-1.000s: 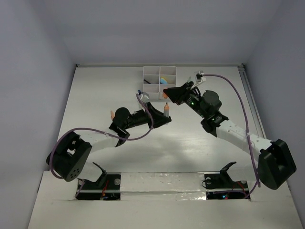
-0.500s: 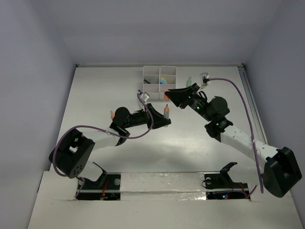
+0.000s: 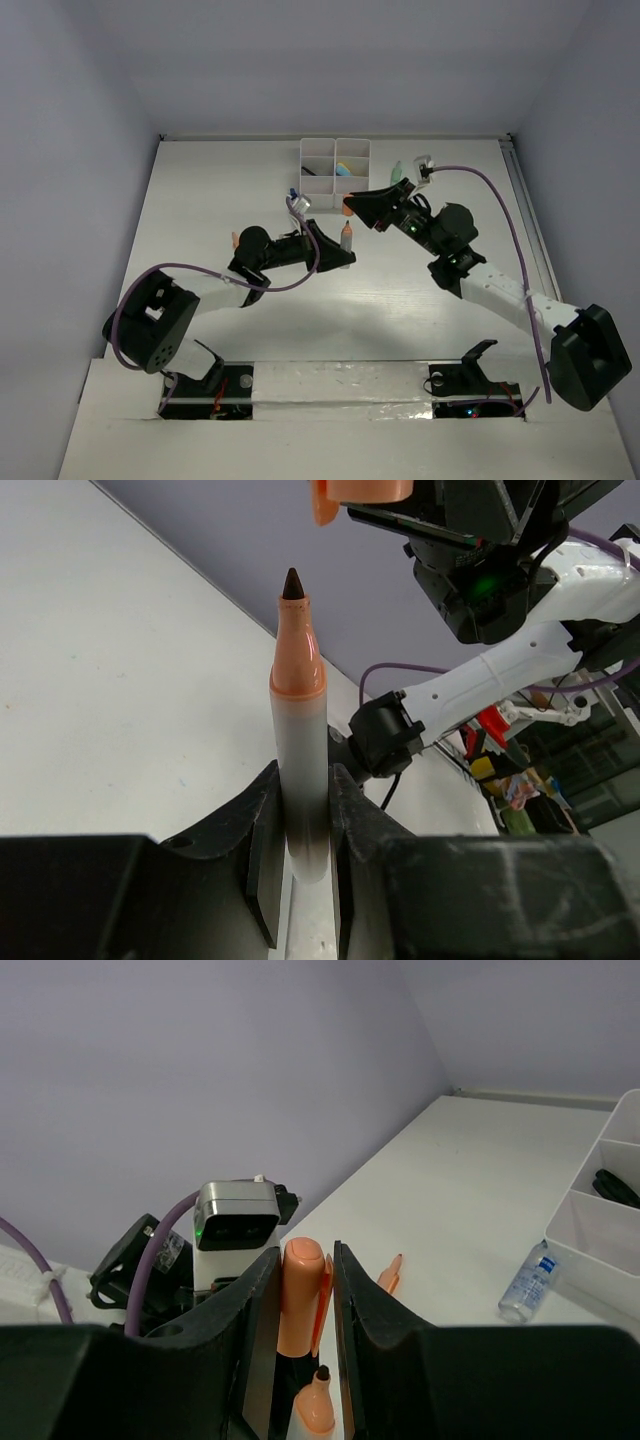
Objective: Sort the stationery into containers
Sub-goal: Close the pen cap on the pen.
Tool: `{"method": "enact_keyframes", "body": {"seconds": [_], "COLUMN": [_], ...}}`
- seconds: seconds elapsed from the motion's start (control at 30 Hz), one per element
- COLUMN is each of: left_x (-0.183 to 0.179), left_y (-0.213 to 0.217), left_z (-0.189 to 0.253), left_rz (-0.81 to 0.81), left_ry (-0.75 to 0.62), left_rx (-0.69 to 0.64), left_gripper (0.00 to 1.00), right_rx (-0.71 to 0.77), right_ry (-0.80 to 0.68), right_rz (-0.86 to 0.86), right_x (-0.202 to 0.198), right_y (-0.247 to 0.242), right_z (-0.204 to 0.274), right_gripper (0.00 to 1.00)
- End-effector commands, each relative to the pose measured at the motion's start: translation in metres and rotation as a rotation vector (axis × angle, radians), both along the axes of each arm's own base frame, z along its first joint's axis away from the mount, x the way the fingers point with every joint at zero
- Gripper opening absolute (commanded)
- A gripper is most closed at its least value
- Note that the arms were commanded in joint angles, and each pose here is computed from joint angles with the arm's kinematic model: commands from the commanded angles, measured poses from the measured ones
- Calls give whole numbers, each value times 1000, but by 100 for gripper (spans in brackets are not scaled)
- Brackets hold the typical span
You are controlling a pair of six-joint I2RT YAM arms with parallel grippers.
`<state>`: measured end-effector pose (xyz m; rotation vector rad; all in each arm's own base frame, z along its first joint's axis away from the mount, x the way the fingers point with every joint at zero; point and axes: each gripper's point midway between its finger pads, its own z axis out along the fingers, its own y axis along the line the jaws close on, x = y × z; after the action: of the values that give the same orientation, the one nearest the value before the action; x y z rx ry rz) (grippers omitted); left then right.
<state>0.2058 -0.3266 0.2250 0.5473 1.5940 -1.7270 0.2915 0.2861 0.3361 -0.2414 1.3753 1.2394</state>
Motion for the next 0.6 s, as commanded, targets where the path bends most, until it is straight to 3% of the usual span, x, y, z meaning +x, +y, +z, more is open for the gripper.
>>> {"method": "enact_keyframes", "body": {"seconds": [0.0, 0.57], "left_x": [-16, -22], "left_y": [13, 17], "left_z": [53, 61], "left_rz": [-42, -40], "left_ry": [-240, -282], "left_rx": [-198, -214], "left_gripper": [0, 0], "right_rx": [13, -16], "right_ry": [-65, -4], "right_rz": [4, -55], "right_x": [-1, 19], "right_y": [-1, -8], "right_z": [7, -18], "right_gripper": [0, 0]}}
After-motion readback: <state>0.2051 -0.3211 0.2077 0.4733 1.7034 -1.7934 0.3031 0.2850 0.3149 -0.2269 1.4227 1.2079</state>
